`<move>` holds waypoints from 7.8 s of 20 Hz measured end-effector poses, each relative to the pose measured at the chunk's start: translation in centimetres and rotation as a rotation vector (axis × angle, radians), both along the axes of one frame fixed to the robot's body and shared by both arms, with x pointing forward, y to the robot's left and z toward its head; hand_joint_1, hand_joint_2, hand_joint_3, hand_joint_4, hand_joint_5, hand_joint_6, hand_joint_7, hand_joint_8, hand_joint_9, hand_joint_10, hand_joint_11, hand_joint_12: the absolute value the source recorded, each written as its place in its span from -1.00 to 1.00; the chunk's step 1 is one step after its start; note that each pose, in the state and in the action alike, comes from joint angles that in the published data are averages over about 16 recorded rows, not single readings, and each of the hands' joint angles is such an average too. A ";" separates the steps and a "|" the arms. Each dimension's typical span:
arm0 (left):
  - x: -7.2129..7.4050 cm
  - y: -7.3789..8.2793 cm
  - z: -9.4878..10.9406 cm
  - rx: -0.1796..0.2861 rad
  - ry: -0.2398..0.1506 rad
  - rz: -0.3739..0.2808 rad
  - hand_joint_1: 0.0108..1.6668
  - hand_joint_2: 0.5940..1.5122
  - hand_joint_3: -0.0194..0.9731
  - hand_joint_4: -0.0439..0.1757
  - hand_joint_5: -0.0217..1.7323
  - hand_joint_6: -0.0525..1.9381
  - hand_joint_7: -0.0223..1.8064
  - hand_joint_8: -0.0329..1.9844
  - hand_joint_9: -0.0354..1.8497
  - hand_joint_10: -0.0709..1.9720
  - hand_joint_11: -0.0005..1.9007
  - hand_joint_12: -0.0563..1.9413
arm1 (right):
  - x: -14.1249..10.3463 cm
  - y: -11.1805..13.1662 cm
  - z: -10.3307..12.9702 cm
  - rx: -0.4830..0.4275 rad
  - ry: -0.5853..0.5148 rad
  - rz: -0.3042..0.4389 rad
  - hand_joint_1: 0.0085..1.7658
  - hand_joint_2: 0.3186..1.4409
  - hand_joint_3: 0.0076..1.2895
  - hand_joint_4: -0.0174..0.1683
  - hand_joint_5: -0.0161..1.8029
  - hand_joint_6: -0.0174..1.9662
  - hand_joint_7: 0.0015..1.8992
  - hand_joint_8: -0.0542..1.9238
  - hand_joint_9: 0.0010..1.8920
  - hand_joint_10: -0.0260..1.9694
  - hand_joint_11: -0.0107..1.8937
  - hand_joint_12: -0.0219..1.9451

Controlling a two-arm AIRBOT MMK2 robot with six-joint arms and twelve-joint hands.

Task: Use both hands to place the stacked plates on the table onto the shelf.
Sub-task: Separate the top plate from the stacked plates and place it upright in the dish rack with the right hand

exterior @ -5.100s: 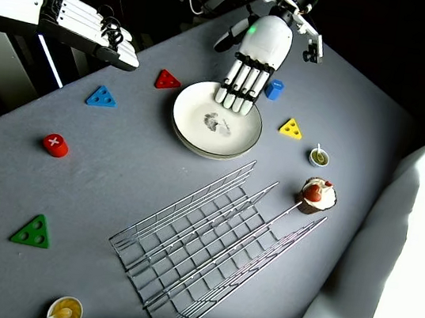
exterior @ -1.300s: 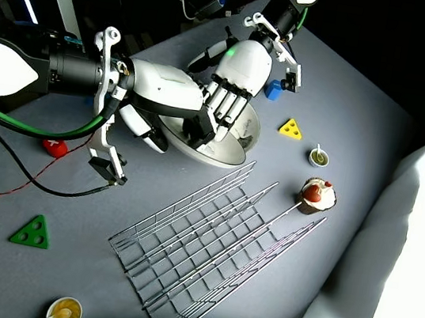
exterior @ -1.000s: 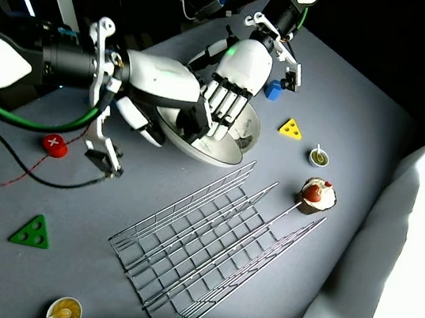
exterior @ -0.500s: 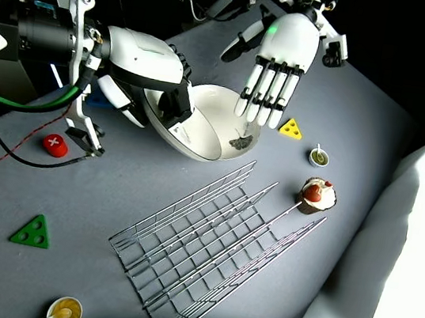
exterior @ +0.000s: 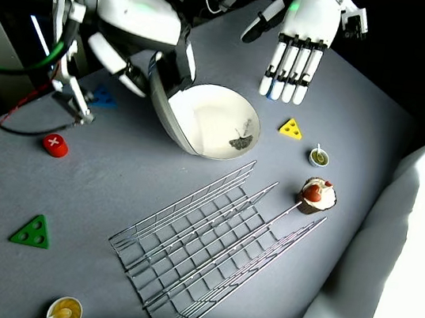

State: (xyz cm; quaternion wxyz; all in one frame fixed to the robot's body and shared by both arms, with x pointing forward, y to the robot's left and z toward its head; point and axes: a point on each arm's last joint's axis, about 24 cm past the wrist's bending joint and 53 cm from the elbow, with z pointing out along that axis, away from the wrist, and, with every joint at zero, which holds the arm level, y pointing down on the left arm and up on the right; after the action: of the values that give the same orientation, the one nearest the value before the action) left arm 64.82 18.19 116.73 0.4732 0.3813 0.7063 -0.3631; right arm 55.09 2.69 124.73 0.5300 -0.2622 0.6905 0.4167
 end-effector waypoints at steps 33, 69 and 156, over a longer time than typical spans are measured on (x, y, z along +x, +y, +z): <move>-4.0 2.5 2.7 -0.177 0.193 -0.140 -0.98 -0.26 -0.93 -0.62 -0.87 -0.93 -0.84 -0.97 -0.81 -0.91 -0.86 -0.93 | 7.9 -7.4 12.0 0.528 0.166 -0.219 0.67 0.09 -0.99 -0.90 0.08 -0.13 0.20 -0.49 0.30 -0.44 0.04 0.33; -4.8 -1.7 0.3 -0.092 0.048 -0.263 -0.94 -0.28 -0.93 -0.61 -0.90 -0.93 -0.86 -0.97 -0.84 -0.91 -0.88 -0.92 | 17.6 -18.4 8.8 0.814 0.569 -0.490 0.69 0.12 -0.99 -0.90 0.04 -0.12 0.19 -0.48 0.30 -0.45 0.06 0.36; -4.5 -3.0 -6.2 0.070 0.105 -0.212 -0.96 -0.26 -0.93 -0.58 -0.87 -0.93 -0.85 -0.97 -0.85 -0.91 -0.90 -0.93 | 20.3 -18.0 4.9 0.696 0.516 -0.521 -0.11 0.10 -0.99 -0.85 -0.55 -0.95 -0.55 -0.93 -0.53 -0.96 -0.48 -0.96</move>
State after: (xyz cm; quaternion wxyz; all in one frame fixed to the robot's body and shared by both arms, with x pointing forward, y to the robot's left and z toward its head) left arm 60.32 15.21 110.55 0.3810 0.4506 0.6981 -0.4056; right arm 75.42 -15.31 129.64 0.4843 0.2224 0.6617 0.5274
